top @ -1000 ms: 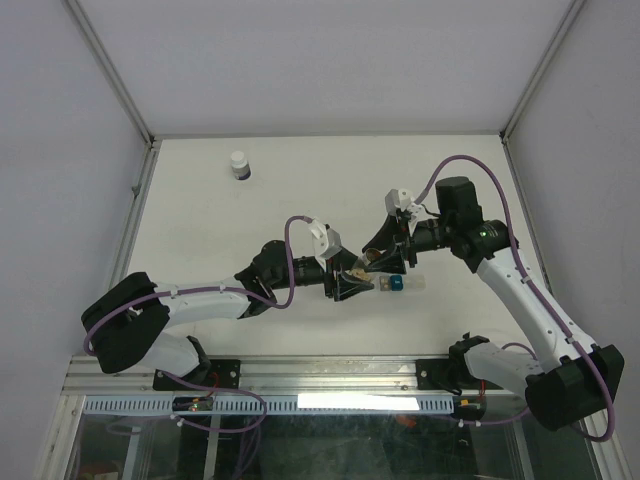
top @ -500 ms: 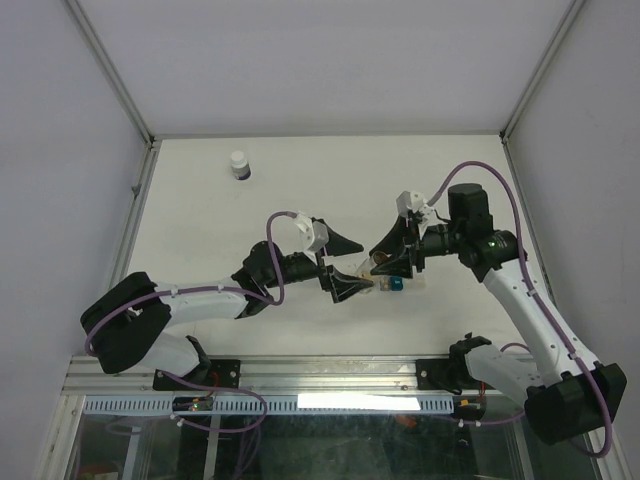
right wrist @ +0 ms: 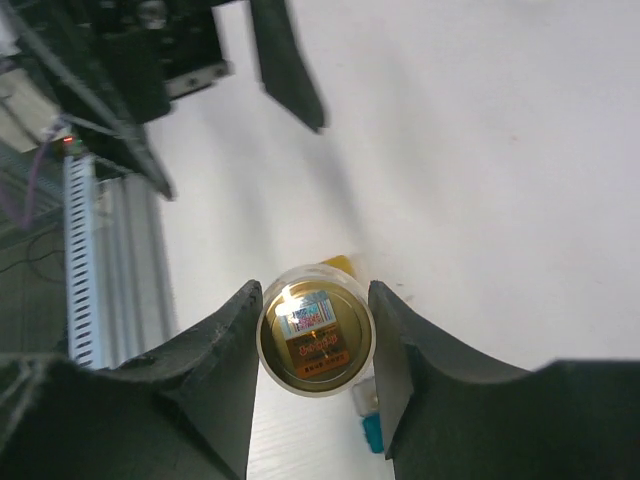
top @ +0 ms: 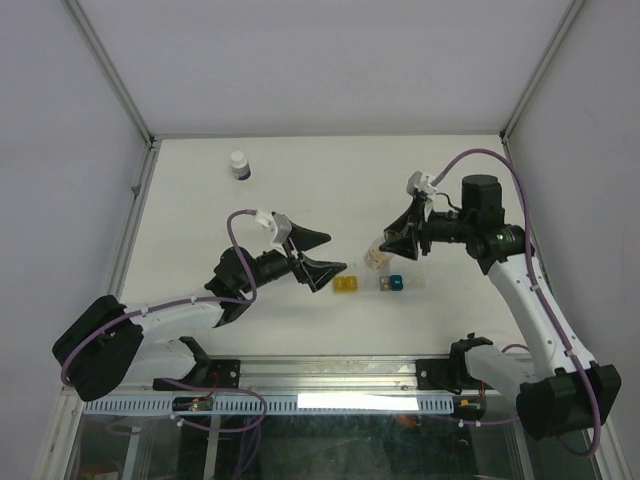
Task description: Sort the pills into containers
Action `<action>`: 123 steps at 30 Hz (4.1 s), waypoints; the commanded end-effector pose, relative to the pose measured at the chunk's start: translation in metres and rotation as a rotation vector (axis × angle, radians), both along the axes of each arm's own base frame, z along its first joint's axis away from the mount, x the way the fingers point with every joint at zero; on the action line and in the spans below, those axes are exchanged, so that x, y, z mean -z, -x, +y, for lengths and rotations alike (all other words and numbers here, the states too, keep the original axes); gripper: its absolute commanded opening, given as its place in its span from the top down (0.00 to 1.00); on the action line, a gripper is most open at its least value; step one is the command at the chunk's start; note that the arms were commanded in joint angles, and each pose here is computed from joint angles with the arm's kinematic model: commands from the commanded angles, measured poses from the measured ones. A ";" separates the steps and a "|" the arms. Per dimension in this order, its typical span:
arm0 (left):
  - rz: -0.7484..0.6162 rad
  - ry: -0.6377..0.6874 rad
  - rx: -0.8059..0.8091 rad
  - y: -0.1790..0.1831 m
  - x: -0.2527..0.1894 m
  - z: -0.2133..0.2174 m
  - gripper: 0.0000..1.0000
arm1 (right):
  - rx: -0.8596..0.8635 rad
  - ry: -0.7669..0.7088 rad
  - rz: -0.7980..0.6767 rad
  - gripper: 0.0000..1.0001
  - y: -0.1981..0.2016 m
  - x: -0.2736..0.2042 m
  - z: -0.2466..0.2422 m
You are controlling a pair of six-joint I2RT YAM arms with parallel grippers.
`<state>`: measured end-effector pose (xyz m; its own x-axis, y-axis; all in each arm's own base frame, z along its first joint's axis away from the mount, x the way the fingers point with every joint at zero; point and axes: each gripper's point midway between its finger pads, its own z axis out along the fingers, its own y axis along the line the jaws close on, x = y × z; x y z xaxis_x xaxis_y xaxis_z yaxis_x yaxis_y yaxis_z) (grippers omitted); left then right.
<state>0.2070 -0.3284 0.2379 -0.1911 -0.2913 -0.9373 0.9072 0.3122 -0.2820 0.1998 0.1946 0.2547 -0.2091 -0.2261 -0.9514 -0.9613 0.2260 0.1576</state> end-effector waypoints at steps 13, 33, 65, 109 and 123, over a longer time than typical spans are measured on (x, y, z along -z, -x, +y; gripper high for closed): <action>0.086 -0.078 -0.255 -0.009 0.035 0.067 0.01 | 0.670 0.246 -0.083 0.93 -0.274 0.024 -0.030; -0.162 -0.050 -0.070 0.030 0.016 0.061 0.08 | 0.774 0.308 0.005 0.43 -0.376 0.098 -0.018; -0.372 -0.612 0.167 -0.001 0.127 -0.047 0.04 | 0.328 0.285 0.339 0.49 -0.111 0.115 -0.047; -0.301 -0.653 0.234 -0.017 0.156 -0.056 0.10 | 0.279 0.244 0.506 0.58 -0.106 0.146 -0.053; -0.271 -0.698 0.236 -0.022 0.170 -0.057 0.16 | 0.285 0.249 0.537 0.60 -0.106 0.153 -0.053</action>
<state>0.2171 -0.3729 0.0539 0.0427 0.4318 -0.9010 0.9863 0.1256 0.1069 0.2937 0.1398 0.0861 -0.7544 -0.3024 -0.5826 -0.6333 0.5685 0.5251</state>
